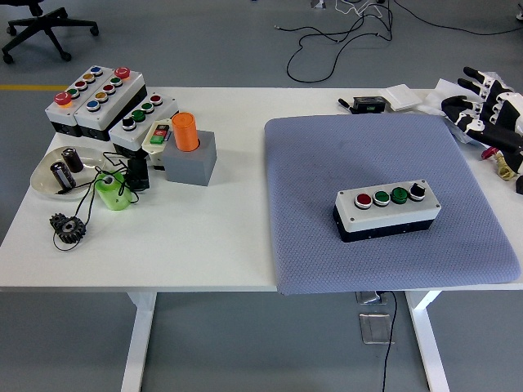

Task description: Pick up the button,place it on the desk,press the button,press the button

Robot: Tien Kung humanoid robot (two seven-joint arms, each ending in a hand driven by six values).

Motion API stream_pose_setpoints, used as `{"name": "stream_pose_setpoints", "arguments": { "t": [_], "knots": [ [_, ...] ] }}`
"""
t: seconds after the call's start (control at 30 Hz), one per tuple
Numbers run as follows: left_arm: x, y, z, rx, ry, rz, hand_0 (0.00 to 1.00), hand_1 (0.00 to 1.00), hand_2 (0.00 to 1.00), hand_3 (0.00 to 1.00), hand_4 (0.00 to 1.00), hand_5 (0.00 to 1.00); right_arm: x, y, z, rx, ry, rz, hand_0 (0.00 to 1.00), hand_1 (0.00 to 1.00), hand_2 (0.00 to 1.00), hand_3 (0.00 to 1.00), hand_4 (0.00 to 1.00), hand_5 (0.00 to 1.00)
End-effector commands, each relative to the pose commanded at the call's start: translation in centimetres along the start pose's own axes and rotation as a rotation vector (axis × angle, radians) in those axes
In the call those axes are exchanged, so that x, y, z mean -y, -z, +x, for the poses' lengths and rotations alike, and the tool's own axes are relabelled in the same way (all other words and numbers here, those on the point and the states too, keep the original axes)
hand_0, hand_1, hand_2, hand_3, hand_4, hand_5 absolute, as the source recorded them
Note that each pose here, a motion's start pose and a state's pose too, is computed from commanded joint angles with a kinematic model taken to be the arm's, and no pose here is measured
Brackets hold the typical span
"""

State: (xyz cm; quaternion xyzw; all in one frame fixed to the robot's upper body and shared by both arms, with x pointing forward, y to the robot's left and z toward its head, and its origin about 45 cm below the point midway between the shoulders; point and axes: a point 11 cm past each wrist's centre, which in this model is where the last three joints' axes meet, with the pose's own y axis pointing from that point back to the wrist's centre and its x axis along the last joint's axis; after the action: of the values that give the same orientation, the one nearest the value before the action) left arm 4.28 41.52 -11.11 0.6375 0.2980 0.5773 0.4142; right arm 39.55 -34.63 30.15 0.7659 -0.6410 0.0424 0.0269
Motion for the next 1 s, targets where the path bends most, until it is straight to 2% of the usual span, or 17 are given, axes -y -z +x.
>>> {"name": "stream_pose_setpoints", "arguments": {
  "t": [0.5,1.0],
  "knots": [
    [-0.01,-0.47,0.06,-0.008,0.001,-0.008,0.597,0.519,0.49,0.453,0.274,0.971,0.13,-0.82,0.41,0.608,-0.047,-0.064,0.82,0.828,0.896,0.916,0.753,0.375],
    [-0.01,-0.45,0.03,-0.006,0.004,-0.009,0.597,0.519,0.491,0.453,0.274,0.972,0.24,-1.0,0.47,0.629,-0.055,-0.078,0.825,0.829,0.886,0.91,0.744,0.423]
  ]
}}
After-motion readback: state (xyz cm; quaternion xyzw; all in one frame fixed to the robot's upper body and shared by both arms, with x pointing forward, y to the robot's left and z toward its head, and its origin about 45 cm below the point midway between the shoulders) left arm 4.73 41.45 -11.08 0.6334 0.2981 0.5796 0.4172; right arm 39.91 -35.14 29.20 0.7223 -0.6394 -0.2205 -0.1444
